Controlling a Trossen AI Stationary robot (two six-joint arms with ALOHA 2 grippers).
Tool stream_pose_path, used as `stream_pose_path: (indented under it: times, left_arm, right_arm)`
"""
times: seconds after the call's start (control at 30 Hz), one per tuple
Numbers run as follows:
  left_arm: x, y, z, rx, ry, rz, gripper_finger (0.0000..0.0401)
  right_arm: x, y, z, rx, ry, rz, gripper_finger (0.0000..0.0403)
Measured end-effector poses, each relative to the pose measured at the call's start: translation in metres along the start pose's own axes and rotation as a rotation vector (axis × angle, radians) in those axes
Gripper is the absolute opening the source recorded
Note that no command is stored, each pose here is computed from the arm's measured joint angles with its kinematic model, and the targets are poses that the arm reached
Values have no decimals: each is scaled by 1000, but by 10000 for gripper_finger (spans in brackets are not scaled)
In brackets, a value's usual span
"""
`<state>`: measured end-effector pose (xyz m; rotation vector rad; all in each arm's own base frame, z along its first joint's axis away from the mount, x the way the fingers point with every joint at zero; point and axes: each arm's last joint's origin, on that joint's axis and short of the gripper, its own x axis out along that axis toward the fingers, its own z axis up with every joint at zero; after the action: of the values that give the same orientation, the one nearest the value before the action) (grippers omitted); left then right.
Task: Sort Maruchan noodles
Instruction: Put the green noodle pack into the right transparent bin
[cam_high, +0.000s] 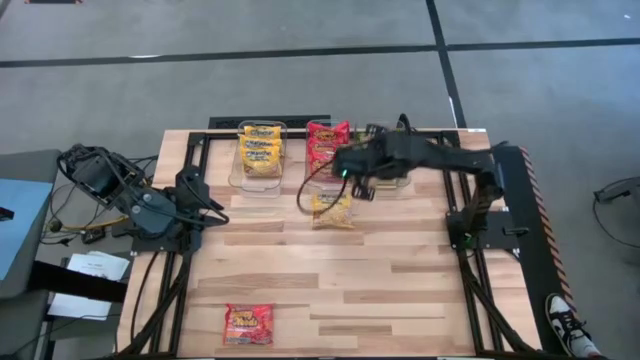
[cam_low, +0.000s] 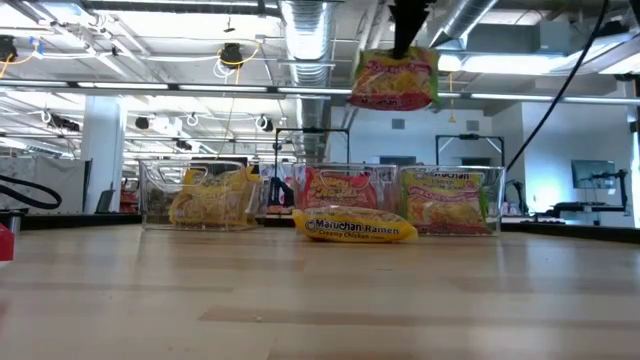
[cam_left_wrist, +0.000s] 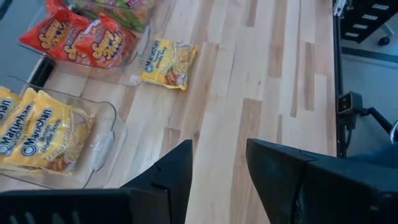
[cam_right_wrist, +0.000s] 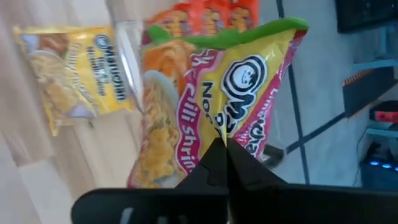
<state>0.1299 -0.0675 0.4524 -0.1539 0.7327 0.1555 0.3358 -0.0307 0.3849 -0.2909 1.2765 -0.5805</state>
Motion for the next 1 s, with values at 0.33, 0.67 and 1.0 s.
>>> stream_pose_path:
  times: [0.33,0.67,1.0]
  left_arm:
    - [0,1,1,-1,-30,41,137]
    - [0,3,3,18,-85,120,137]
    - [-1,5,4,17,-122,172,137]
  right_arm:
    - [22,-47,-35,-21,106,-65,3]
    - [71,-32,-62,-152,137,-56,2]
    - [111,-14,-76,-282,173,-42,2]
